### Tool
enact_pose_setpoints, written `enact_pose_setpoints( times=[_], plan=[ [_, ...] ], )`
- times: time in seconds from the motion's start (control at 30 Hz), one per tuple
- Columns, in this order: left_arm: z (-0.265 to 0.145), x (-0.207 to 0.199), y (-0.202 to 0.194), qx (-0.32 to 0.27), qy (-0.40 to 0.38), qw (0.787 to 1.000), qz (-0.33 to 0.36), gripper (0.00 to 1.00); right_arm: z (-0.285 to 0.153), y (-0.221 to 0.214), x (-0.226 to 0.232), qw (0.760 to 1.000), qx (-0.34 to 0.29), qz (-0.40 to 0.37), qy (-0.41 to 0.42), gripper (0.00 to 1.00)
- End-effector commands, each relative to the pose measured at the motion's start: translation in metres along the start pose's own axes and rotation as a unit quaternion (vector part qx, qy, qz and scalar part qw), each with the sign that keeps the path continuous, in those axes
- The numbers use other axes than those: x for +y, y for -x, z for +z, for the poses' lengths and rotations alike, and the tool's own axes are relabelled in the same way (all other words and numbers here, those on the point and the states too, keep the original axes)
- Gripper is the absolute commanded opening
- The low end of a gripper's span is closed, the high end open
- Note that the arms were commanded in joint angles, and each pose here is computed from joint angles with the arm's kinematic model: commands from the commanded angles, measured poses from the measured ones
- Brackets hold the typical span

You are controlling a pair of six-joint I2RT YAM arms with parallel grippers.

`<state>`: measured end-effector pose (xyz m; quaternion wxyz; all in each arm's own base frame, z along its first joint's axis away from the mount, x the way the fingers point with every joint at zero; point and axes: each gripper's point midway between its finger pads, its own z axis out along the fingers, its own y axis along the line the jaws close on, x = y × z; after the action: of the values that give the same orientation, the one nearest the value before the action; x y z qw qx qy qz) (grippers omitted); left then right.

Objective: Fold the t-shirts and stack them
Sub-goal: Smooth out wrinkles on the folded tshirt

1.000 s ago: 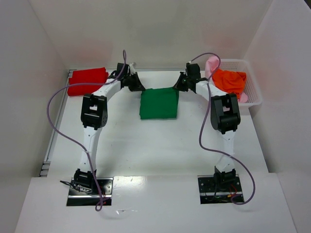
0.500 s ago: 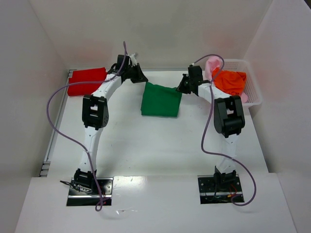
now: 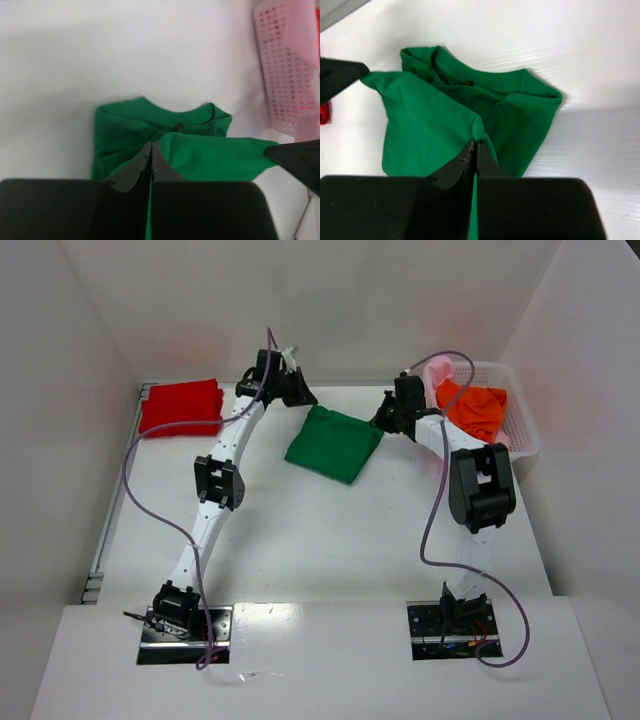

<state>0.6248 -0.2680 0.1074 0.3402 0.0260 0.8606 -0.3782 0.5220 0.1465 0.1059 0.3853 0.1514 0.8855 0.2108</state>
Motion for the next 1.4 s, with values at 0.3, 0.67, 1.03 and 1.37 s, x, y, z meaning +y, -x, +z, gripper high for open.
enact_pose_setpoints(
  times=[0.3,0.67,1.03,1.37],
  plan=[
    [-0.010,-0.002,0.002,0.003,0.004,1.000,0.021,0.04,-0.019,0.025,-0.035,0.996,-0.064,0.025,-0.053,0.02],
    [-0.008,0.004,-0.004,0.010,0.010,1.000,0.028,1.00,0.001,0.028,-0.058,0.993,-0.069,0.032,-0.086,0.04],
    [-0.021,0.001,-0.002,0.020,0.010,0.999,0.035,0.99,0.011,0.014,-0.088,0.985,-0.061,0.070,-0.143,0.26],
    [-0.045,-0.003,0.010,0.016,0.053,0.997,0.058,0.99,-0.001,0.016,-0.095,0.982,-0.072,0.077,-0.156,0.65]
  ],
)
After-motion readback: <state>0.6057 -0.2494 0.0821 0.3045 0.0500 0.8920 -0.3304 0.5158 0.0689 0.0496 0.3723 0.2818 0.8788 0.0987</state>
